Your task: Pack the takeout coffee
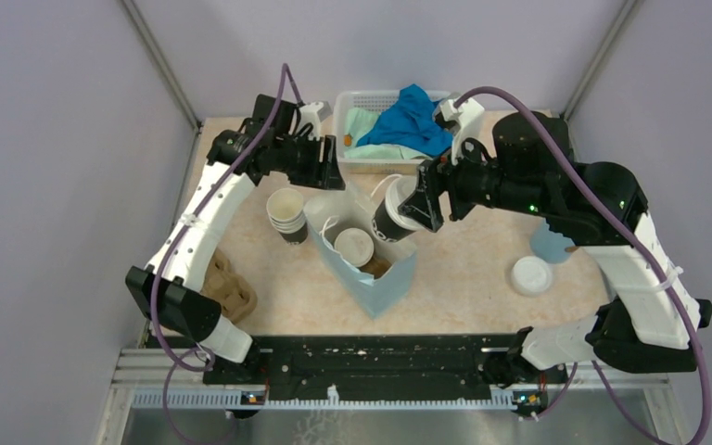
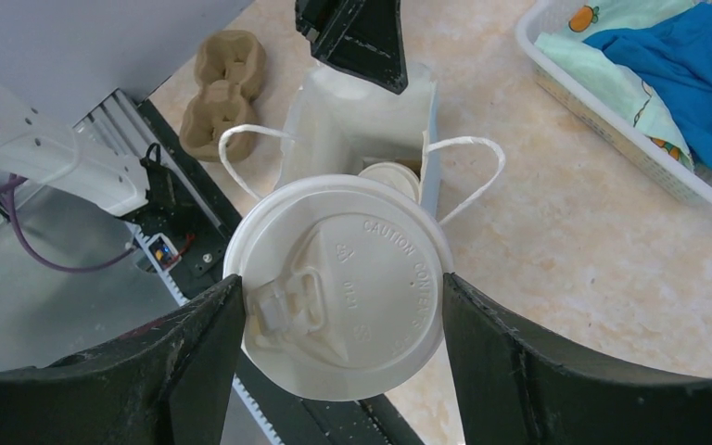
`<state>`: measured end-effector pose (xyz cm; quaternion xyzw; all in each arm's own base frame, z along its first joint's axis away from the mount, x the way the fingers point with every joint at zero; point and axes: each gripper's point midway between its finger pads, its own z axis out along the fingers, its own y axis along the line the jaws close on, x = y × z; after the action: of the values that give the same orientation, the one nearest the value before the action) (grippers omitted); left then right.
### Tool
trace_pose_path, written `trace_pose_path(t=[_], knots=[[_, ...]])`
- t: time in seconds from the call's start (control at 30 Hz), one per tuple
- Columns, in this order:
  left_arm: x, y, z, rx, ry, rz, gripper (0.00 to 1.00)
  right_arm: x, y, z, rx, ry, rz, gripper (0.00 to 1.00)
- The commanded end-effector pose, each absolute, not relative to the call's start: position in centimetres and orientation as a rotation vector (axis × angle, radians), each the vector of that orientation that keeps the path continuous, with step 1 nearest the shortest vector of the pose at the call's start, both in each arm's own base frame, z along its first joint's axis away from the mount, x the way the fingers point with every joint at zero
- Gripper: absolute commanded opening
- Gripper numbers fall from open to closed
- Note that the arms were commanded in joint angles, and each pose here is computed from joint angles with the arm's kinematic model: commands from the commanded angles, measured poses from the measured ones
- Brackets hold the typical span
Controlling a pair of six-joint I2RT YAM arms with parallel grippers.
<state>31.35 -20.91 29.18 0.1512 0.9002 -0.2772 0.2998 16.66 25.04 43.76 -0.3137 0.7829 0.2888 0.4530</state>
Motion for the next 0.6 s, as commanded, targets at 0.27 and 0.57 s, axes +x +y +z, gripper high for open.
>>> trace_pose_path(t=[0.27, 0.57], knots=[[33.8, -22.9, 26.3, 0.629, 2.335, -0.773, 0.46, 17.1, 26.1, 44.5, -0.841, 1.837, 0.708, 0.72], [34.5, -24.2, 25.6, 0.696, 2.322, -0.695, 0.26, 17.5, 26.2, 44.5, -0.848, 1.819, 0.693, 0.72]])
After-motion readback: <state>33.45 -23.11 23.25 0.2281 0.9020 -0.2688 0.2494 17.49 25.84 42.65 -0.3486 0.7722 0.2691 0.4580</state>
